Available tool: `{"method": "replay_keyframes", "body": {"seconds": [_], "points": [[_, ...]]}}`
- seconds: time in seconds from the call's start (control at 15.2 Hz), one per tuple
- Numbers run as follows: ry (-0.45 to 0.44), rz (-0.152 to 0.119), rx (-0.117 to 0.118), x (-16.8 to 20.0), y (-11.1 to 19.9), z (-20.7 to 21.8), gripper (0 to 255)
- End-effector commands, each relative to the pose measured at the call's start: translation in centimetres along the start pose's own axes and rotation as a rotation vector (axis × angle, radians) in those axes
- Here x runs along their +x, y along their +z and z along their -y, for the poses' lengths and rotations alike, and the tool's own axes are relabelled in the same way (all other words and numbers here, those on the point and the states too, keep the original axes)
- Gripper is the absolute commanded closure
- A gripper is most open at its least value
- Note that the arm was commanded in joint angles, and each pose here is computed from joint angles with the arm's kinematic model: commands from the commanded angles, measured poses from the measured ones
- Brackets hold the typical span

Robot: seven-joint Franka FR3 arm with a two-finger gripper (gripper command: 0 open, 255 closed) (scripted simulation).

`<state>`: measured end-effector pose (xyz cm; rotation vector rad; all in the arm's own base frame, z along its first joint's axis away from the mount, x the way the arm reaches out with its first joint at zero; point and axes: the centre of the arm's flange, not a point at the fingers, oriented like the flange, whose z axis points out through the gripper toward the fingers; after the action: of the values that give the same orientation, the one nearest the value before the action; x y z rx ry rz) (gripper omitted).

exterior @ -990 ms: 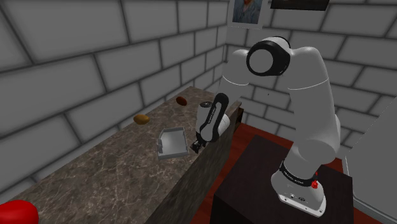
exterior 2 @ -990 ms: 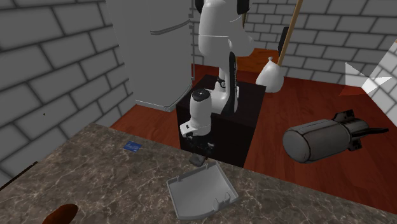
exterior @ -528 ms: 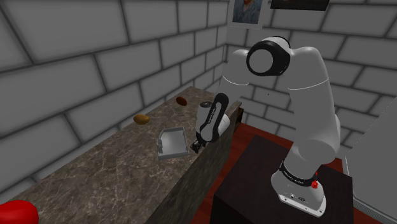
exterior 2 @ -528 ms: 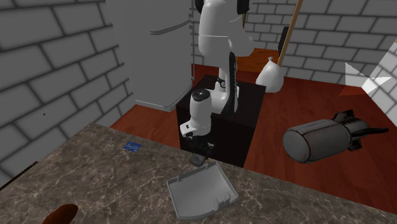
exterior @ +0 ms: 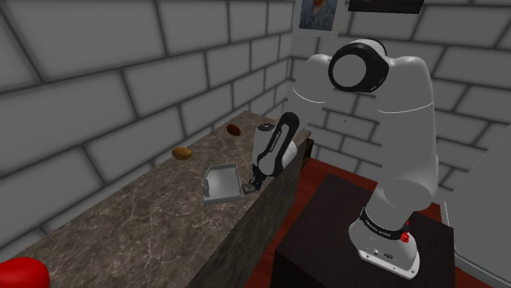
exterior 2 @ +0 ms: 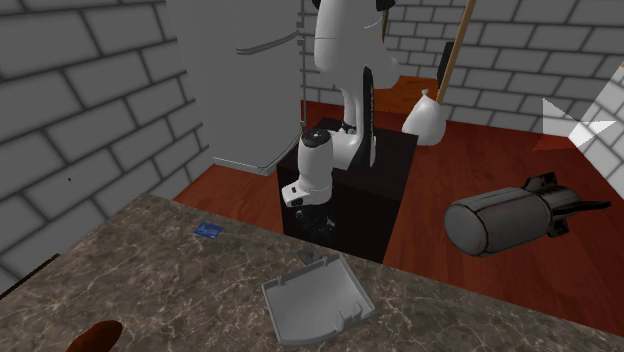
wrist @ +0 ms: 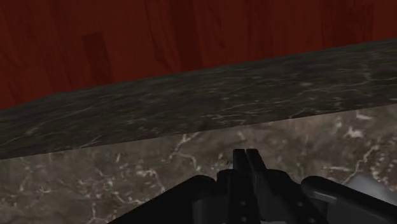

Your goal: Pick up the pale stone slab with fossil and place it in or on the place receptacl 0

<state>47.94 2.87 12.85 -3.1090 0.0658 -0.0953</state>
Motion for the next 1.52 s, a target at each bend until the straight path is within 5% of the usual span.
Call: {"method": "replay_keyframes", "body": {"seconds": [0.0,0.07,0.26,0.73,1.25,1.32,1.45], "points": [[0.0,0.0,0.0,0.0,0.0,0.0,255],[0.0,0.0,0.0,0.0,0.0,0.0,0],[0.141,0.045,0.065,3.5,-0.3,0.2,0],[0.141,0.045,0.065,3.4,3.7,0.4,0],[0.141,0.045,0.065,3.4,3.7,0.4,0],[0.141,0.045,0.065,3.4,3.7,0.4,255],[0.141,0.045,0.065,3.4,3.7,0.4,255]]}}
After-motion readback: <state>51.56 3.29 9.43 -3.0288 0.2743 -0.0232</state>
